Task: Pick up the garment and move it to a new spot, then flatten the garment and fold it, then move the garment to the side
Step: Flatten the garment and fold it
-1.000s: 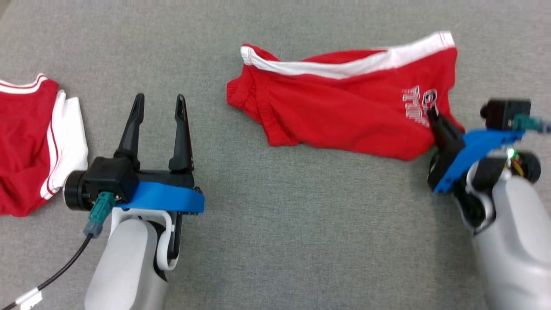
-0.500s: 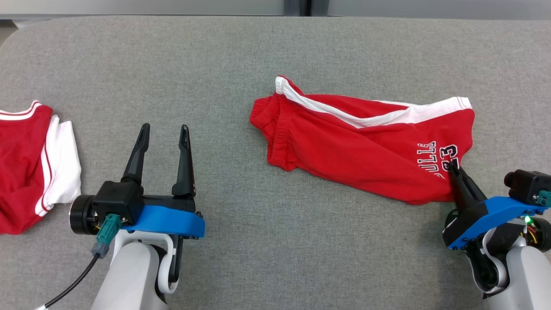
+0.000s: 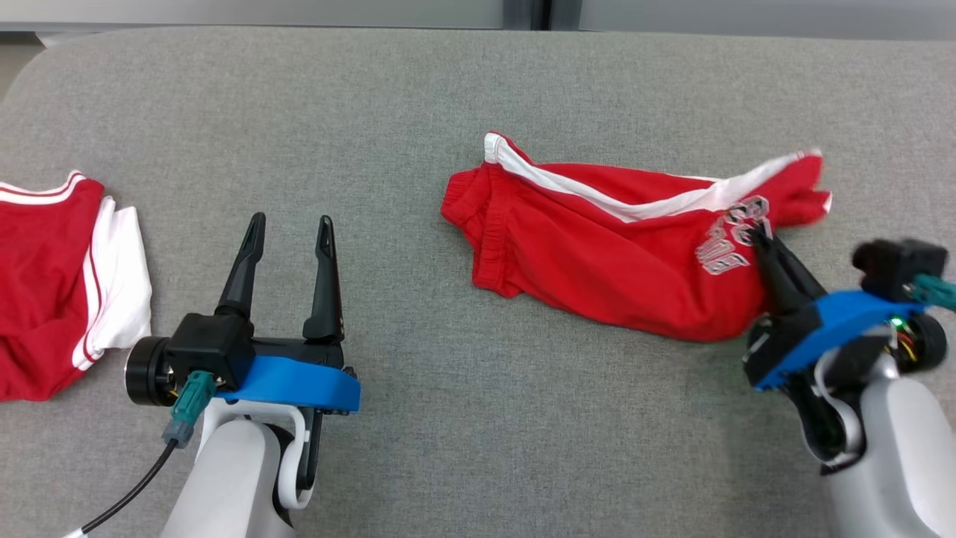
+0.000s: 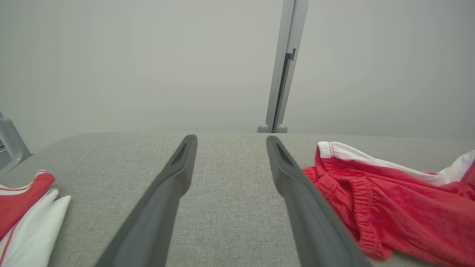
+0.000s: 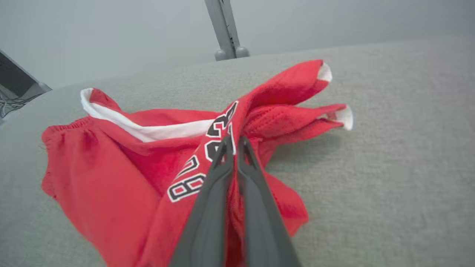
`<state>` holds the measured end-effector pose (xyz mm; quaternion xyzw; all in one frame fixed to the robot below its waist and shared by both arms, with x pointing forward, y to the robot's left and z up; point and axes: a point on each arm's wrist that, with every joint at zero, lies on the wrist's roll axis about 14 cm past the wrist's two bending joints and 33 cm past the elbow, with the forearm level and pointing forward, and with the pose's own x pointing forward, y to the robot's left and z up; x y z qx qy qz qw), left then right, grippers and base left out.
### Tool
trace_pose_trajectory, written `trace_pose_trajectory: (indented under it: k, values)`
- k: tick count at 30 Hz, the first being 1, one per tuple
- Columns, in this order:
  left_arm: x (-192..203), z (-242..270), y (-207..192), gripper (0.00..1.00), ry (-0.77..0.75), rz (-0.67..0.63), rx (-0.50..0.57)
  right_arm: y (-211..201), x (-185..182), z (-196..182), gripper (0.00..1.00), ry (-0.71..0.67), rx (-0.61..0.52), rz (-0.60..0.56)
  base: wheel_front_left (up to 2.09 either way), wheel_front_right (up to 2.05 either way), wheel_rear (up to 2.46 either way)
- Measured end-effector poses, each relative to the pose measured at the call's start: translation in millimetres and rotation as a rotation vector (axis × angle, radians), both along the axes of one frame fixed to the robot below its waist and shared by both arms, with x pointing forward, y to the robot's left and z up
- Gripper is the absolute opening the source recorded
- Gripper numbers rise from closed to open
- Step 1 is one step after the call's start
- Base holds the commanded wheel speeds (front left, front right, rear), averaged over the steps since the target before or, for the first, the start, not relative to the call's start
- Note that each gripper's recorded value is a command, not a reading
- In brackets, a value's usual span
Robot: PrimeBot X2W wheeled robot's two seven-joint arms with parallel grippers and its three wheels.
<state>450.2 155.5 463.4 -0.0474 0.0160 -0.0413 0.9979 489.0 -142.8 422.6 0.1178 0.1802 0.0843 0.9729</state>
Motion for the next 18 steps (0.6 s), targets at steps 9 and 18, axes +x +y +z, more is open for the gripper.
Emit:
trace_pose_trajectory:
  k: [9,18]
  values:
    - [-2,7,4,1.0,-0.017,0.011,0.0,114,12,51,0.0,-0.085,0.0,0.331,0.0,0.0,0.0]
    - [-9,3,19,1.0,0.003,0.063,-0.008,190,-9,18,0.31,0.015,0.075,0.531,0.0,0.0,0.0]
